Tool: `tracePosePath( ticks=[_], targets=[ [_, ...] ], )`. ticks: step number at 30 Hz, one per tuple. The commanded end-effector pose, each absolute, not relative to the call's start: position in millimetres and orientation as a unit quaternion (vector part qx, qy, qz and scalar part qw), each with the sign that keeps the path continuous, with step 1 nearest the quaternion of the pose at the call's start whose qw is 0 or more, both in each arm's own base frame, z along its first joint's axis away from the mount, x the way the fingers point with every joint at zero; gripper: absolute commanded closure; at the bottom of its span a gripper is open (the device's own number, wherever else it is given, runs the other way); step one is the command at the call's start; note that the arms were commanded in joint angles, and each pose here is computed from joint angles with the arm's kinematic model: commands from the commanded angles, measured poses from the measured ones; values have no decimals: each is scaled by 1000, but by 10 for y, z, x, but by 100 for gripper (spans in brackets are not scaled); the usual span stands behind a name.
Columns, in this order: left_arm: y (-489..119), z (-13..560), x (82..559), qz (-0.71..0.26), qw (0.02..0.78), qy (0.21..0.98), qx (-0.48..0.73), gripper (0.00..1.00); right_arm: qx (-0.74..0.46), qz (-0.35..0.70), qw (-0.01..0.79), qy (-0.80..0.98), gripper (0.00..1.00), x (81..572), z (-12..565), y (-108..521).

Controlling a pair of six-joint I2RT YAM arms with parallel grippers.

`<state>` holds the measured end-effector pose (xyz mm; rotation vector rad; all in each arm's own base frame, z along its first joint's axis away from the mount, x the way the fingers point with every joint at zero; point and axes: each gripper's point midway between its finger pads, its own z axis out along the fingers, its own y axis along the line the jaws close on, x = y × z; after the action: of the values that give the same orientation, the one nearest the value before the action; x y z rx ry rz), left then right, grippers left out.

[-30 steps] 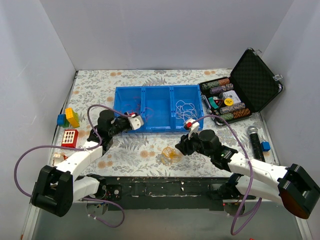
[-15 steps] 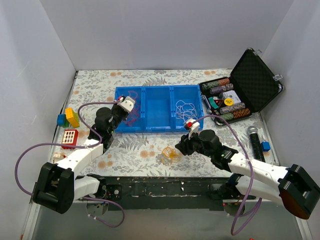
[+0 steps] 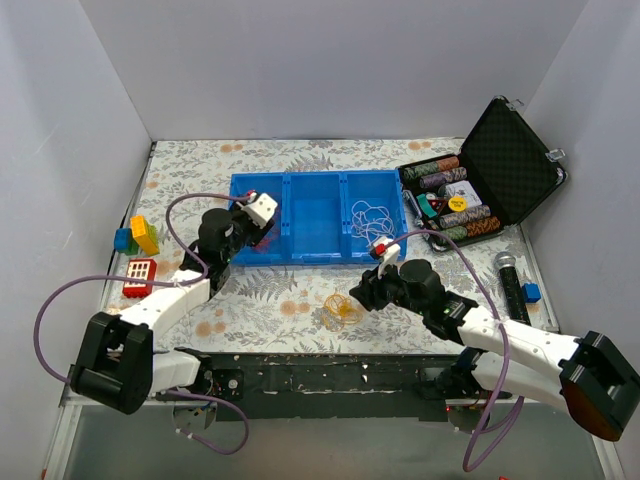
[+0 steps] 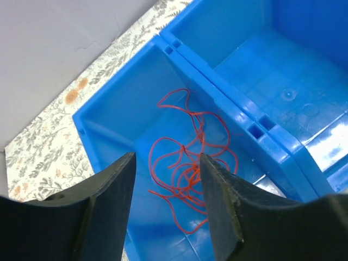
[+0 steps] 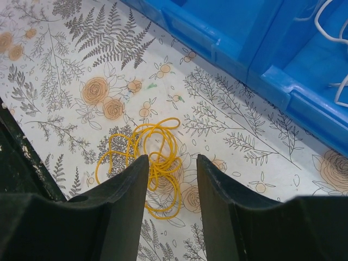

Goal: Untangle the cables

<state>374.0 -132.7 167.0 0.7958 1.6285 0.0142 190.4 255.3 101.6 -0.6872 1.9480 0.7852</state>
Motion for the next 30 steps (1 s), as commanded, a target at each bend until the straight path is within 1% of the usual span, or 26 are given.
tracePosePath(
  ticks=[1, 4, 5, 7, 8, 10, 12, 16, 21, 23, 24, 30],
  targets=[
    [-1368, 2228, 3752, 8, 662, 665, 346, 47, -277, 323, 463, 778, 49, 1953, 1136, 2592],
    [-1538, 2530, 3590, -36, 683, 628, 370, 37, -286, 324, 451, 781, 44, 1949, 1071, 2633],
    [-1623, 2576, 3514, -58, 682, 619, 386, 35, -289, 324, 445, 783, 40, 1947, 1035, 2646],
    [-1827, 2576, 3307, -111, 664, 603, 428, 35, -292, 323, 438, 787, 37, 1963, 982, 2678],
    [-1928, 2525, 3180, -139, 648, 597, 452, 37, -296, 326, 435, 786, 35, 1970, 982, 2708],
    [-2103, 2382, 2914, -183, 614, 585, 498, 38, -303, 330, 425, 786, 31, 1976, 946, 2767],
    [-2241, 2134, 2645, -213, 574, 582, 535, 38, -309, 331, 420, 786, 30, 2006, 934, 2832],
    [-2412, 1711, 2263, -227, 533, 567, 586, 38, -307, 325, 428, 786, 29, 2103, 910, 2885],
    [-2505, 1410, 2081, -249, 502, 575, 595, 38, -311, 321, 434, 782, 28, 2167, 869, 2935],
    [-2545, 1340, 2055, -255, 493, 580, 596, 39, -311, 318, 430, 786, 30, 2190, 798, 2954],
    [-2580, 1366, 2086, -255, 501, 575, 594, 39, -309, 321, 432, 784, 32, 2208, 793, 2979],
    [-2638, 1316, 2048, -254, 500, 572, 599, 40, -306, 330, 425, 786, 43, 2254, 665, 3081]
  ],
)
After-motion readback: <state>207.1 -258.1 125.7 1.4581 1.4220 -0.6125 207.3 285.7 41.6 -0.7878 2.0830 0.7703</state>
